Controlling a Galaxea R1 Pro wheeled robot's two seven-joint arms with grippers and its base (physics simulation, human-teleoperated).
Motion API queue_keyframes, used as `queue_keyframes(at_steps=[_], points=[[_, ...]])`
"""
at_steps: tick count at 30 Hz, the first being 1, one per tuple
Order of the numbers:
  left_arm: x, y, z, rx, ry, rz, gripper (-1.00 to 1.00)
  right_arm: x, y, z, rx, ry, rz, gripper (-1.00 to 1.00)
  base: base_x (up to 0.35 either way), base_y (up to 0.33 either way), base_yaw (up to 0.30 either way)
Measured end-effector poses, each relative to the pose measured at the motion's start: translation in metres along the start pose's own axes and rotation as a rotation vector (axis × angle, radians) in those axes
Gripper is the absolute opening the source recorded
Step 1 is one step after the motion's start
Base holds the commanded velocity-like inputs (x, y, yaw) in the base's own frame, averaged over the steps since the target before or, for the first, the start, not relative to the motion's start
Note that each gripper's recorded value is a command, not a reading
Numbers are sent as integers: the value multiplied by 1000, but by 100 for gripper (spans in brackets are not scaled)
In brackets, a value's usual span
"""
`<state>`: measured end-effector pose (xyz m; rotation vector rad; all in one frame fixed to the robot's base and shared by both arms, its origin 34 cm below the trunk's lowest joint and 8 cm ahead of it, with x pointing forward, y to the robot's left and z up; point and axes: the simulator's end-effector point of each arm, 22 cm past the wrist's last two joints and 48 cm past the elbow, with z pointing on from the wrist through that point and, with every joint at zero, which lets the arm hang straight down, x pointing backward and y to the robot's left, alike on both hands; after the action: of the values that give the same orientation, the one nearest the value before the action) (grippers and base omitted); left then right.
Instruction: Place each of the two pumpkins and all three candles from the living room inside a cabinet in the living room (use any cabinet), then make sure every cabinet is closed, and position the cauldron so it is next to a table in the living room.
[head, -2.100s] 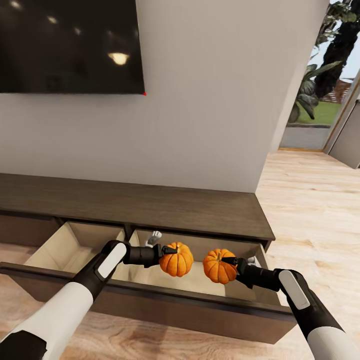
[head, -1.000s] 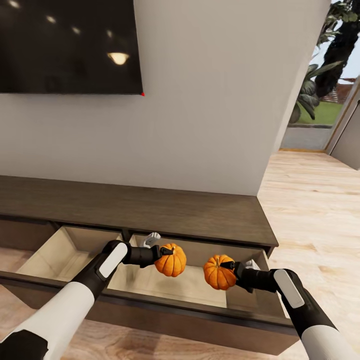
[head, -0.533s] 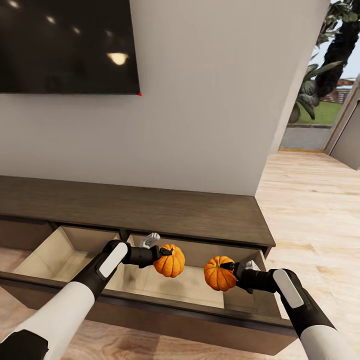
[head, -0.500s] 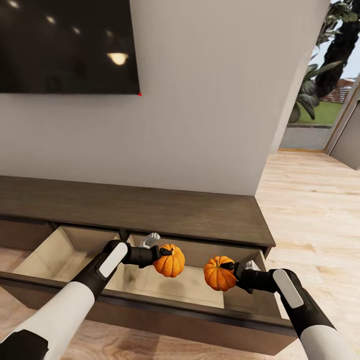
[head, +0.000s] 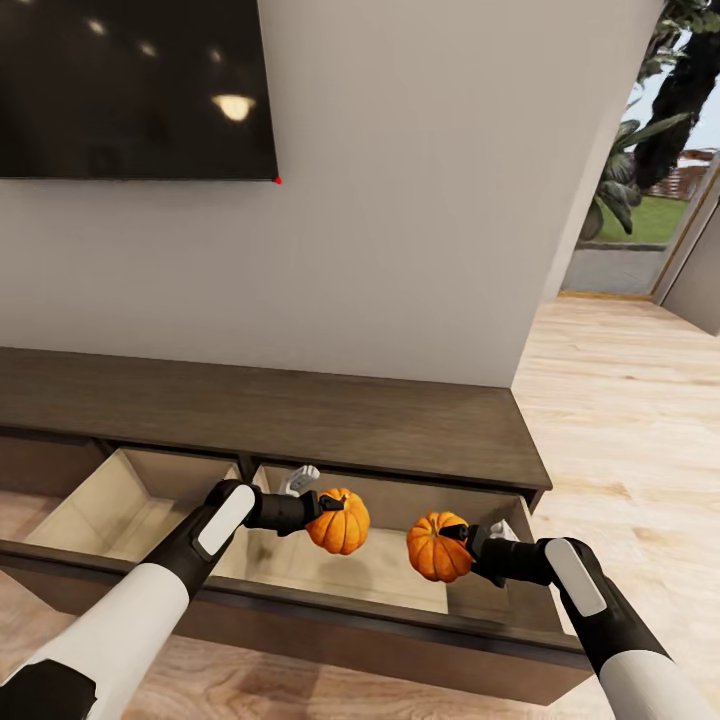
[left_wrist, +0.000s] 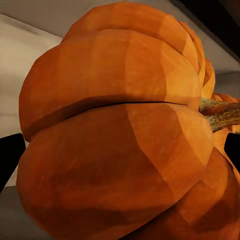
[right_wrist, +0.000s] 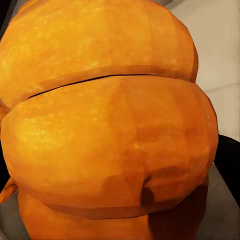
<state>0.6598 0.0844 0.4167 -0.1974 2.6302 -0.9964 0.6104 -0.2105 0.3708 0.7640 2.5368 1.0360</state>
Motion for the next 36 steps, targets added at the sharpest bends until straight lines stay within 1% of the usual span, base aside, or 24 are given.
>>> queue_keyframes(at_steps=[6, 9, 13, 19, 24, 30, 36], points=[[0, -1, 0, 2, 0, -1, -100, 0, 1, 0, -3, 0, 1, -100, 0, 0, 0], [3, 5, 5, -3, 9, -7, -100, 2, -5, 4, 6, 8, 7, -100, 0, 0, 0], [3, 4, 5, 0, 9, -9, -100, 2, -4, 4, 3, 8, 9, -100, 0, 0, 0], [9, 14, 15, -6, 28, -23, -100, 7, -15, 13, 18, 24, 22, -100, 0, 0, 0], [9, 13, 14, -3, 27, -24, -100, 7, -15, 13, 17, 23, 23, -100, 0, 0, 0], [15, 22, 24, -8, 46, -39, -100, 13, -24, 22, 29, 41, 36, -100, 0, 0, 0], [16, 24, 26, -9, 48, -42, -100, 14, -25, 23, 28, 43, 41, -100, 0, 0, 0]])
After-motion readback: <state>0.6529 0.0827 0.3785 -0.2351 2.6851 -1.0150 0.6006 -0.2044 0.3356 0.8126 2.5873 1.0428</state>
